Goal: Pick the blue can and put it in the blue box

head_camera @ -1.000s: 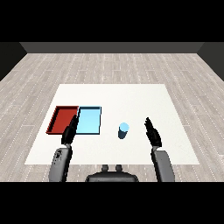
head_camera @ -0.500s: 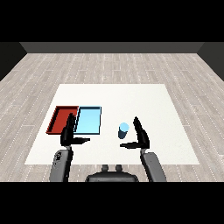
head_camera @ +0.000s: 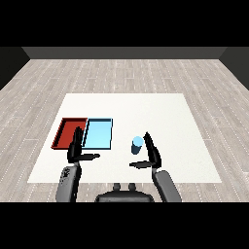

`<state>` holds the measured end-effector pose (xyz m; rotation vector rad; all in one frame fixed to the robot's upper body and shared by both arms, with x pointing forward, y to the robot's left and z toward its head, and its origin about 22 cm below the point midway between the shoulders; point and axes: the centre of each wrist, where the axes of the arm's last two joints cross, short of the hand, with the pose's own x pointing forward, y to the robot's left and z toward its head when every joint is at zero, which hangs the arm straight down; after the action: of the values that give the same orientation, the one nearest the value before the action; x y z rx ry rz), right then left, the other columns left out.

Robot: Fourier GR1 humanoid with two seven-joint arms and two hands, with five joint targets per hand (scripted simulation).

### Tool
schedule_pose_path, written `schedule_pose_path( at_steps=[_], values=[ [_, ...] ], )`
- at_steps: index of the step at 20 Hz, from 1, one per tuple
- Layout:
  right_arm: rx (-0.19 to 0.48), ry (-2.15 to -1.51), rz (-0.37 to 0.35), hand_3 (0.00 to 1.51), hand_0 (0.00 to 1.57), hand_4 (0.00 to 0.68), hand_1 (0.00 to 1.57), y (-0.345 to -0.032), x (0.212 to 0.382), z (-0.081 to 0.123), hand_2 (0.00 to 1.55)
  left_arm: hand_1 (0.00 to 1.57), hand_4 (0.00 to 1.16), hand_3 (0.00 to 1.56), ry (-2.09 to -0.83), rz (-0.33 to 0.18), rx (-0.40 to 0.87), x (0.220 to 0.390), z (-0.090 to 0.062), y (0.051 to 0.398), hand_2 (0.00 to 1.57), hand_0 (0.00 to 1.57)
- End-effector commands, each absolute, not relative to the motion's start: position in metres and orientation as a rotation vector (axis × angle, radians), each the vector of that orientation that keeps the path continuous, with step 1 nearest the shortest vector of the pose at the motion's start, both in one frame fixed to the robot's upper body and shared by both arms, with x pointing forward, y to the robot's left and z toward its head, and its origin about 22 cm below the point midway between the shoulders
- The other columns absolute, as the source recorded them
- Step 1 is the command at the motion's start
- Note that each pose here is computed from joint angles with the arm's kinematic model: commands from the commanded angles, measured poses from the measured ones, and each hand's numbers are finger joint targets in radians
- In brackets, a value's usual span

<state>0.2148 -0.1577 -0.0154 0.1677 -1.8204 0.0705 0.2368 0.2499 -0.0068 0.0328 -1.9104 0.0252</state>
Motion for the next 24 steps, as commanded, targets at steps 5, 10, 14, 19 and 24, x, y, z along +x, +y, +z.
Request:
schedule_pose_path(
  at_steps=[5,10,14,19,24],
  values=[
    [0.163,-1.823,0.052,0.0,0.0,0.0,0.0,-0.148,0.216,-0.023,0.0,0.0,0.0,0.0,-1.921,0.026,0.065,0.222,-0.018,0.246,0.0,0.0],
    [0.152,-1.822,0.058,0.0,0.0,0.0,0.0,-0.172,0.217,-0.033,0.0,0.0,0.0,0.0,-1.925,0.019,0.037,0.227,-0.013,0.247,0.0,0.0],
    [0.182,-1.791,0.021,0.0,0.0,0.0,0.0,-0.173,0.216,-0.039,0.0,0.0,0.0,0.0,-1.924,0.009,0.056,0.238,-0.003,0.233,0.0,0.0],
    [0.148,-1.718,-0.005,0.0,0.0,0.0,0.0,-0.161,0.226,-0.041,0.0,0.0,0.0,0.0,-1.919,0.014,0.066,0.228,-0.005,0.247,0.0,0.0],
    [0.112,-1.69,-0.038,0.0,0.0,0.0,0.0,-0.18,0.249,-0.056,0.0,0.0,0.0,0.0,-1.923,0.017,0.051,0.232,-0.006,0.235,0.0,0.0]
  ],
)
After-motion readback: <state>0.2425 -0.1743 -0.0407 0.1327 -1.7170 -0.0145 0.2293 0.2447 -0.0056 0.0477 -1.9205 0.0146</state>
